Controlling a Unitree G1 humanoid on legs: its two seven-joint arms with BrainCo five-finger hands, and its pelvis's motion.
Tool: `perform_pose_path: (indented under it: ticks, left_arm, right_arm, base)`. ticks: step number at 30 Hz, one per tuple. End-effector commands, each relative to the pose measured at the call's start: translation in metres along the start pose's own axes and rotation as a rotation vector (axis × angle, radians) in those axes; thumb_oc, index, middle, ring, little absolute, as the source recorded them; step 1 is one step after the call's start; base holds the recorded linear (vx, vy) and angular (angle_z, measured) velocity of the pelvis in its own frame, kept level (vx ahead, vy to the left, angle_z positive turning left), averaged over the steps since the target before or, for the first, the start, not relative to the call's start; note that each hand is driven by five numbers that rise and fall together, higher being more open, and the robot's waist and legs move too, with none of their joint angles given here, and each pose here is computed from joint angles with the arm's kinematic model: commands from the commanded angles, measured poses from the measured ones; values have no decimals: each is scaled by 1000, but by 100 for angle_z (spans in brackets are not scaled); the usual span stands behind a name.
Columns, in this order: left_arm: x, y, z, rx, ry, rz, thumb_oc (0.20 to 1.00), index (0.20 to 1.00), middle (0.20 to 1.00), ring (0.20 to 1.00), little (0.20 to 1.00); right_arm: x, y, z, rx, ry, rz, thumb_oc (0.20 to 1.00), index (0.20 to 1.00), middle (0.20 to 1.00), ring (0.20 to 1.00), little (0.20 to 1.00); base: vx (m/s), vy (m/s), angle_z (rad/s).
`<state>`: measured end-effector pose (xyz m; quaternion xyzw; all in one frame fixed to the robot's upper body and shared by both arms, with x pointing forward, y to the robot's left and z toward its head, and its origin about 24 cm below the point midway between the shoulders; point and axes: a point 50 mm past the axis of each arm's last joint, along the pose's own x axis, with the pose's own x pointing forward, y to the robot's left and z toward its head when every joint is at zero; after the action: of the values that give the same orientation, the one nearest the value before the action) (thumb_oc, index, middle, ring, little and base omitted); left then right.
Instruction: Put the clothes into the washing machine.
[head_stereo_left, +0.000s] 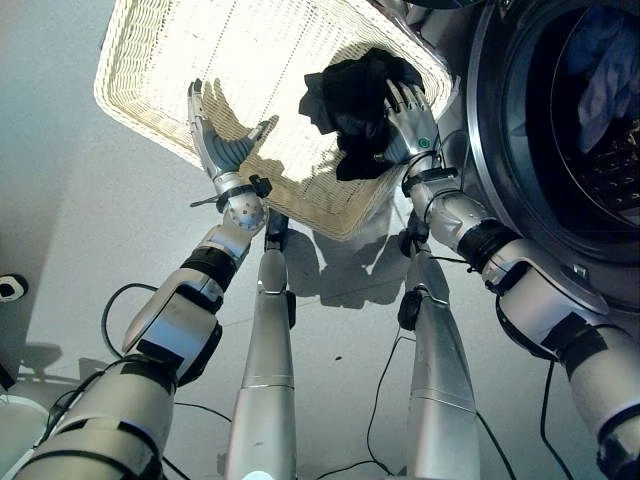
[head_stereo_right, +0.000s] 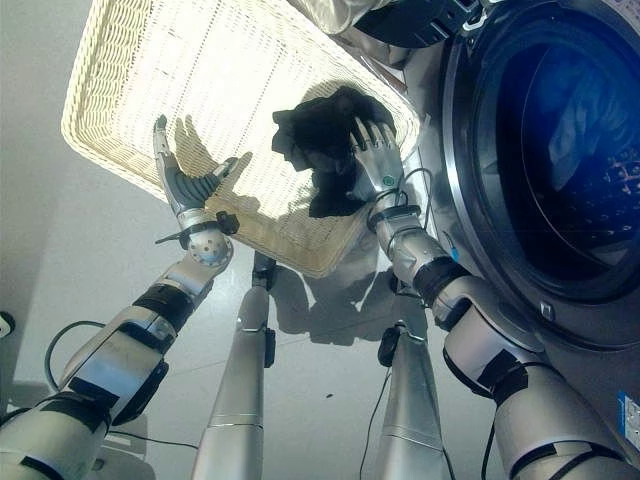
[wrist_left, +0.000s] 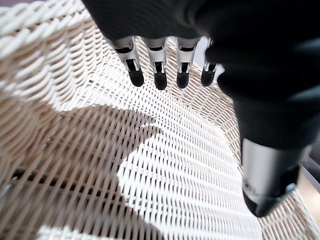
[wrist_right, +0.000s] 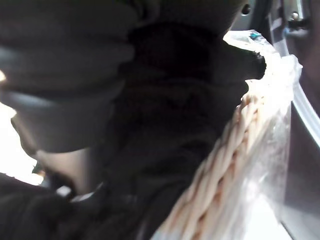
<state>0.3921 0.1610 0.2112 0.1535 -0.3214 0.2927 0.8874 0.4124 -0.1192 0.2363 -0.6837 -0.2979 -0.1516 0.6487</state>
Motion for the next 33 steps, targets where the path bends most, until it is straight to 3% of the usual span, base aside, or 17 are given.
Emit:
perform_pose_path:
  ticks: [1,11,17,20,22,28,33]
  left_arm:
    - [12,-3,22,-105,-52,48,1000,1000,1000,1000,1000]
    - [7,-8,24,-112,-60,28,1000,1000,1000,1000,1000]
    - [4,-10,24,-111,-60,18,1000,1000,1000,1000,1000]
    - [1,-9,19,-87,-52,9,1000,1000,1000,1000,1000]
    - [-1,-8,17,-67,-55,4,1000,1000,1000,1000,1000]
    - [-1,2,5,-17,-27,35,1000,1000,1000,1000,1000]
    - [0,11,-2,-3,-5,69,1000,1000,1000,1000,1000]
  right_arm:
    - [-2,12,4,-89,-29,113,200,200,200,200,200]
    - [3,4,10,-31,-26,56,200,200,200,200,200]
    - [2,2,9,233,85,12,200,200,200,200,200]
    - [-3,-3,10,624,246,-94,200,200,200,200,200]
    - [-5,-5,10,756,288,-144,200,200,200,200,200]
    - [-20,-23,3,1407,345,-310,200,200,200,200,200]
    - [-37,-17,-19,1635,410,-367,200,200,200,200,200]
  base:
    - [11,-21,7]
    - [9,-5,3]
    - [0,0,0]
    - [9,31,1]
    - [11,51,1]
    - [10,79,0]
    - [1,46,-4]
